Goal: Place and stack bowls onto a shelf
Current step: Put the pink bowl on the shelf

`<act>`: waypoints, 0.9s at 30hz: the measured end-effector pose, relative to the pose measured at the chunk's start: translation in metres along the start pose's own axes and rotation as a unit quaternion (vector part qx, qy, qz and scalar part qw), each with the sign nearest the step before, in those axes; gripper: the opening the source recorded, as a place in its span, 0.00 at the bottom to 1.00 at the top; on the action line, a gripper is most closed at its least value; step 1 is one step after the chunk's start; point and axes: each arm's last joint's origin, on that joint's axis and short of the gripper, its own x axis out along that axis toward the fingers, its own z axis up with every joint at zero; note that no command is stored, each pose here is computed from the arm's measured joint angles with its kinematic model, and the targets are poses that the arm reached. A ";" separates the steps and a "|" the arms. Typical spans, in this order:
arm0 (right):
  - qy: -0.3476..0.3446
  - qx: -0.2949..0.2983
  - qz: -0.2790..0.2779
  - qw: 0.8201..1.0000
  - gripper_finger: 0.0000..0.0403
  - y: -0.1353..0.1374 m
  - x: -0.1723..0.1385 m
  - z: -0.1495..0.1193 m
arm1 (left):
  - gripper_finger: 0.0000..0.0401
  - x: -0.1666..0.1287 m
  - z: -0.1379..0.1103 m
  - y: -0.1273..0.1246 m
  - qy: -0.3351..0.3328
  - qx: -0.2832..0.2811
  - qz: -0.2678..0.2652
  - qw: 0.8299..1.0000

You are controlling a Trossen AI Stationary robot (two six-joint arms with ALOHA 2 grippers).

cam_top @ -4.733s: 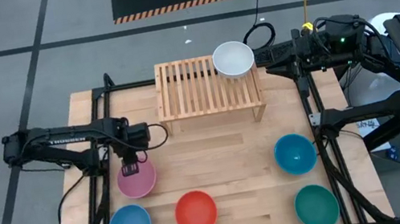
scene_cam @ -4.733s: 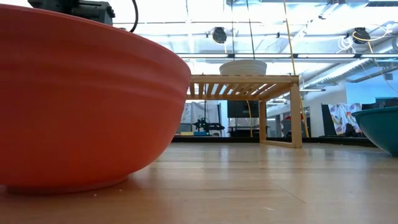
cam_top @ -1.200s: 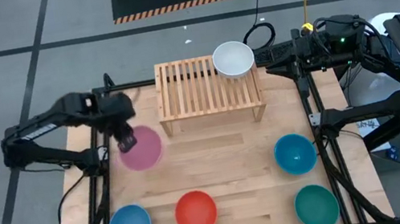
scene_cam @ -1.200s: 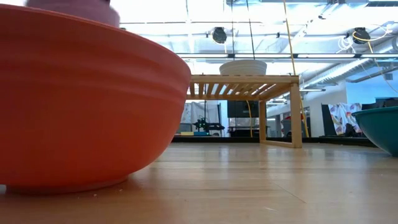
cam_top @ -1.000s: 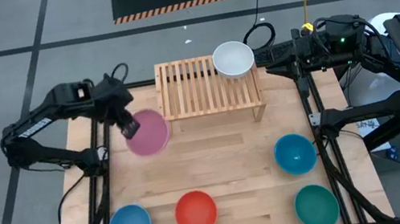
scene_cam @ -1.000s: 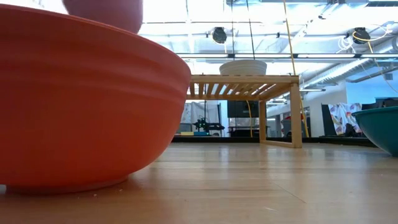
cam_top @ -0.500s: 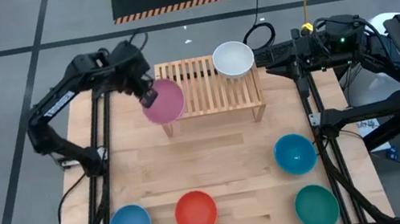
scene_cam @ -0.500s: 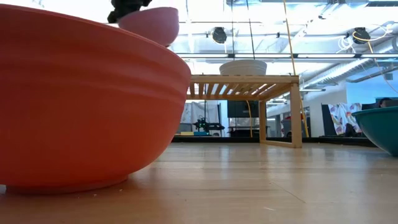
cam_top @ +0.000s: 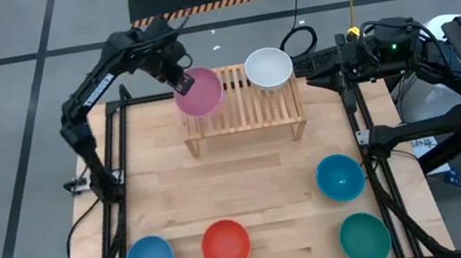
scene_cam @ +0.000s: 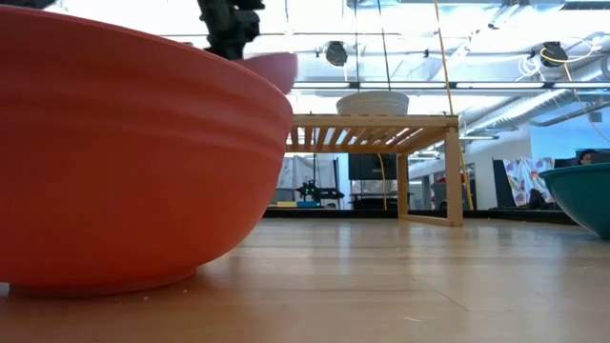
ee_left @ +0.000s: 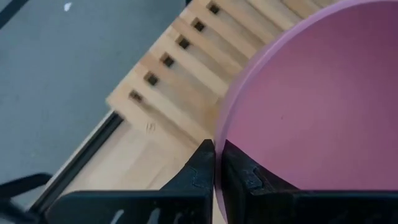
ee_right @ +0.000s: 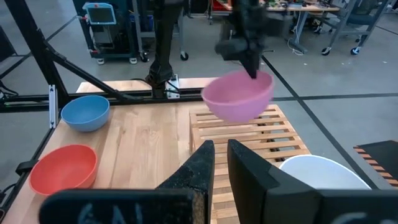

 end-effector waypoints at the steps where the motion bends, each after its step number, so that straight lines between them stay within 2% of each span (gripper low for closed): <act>1: 0.000 0.000 0.000 1.000 0.10 0.000 0.000 0.000 | 0.02 0.001 0.003 0.002 -0.002 -0.002 -0.003 1.000; 4: 0.000 0.000 0.000 1.000 0.10 0.000 0.000 0.000 | 0.02 -0.002 0.008 0.008 -0.005 -0.003 -0.006 1.000; 14: -0.001 0.000 0.000 1.000 0.10 0.000 0.000 0.000 | 0.02 0.018 0.020 0.028 0.012 -0.011 0.007 1.000; 27: -0.001 0.000 0.000 1.000 0.10 0.000 0.000 0.000 | 0.02 0.046 0.029 0.040 0.029 -0.018 0.005 0.999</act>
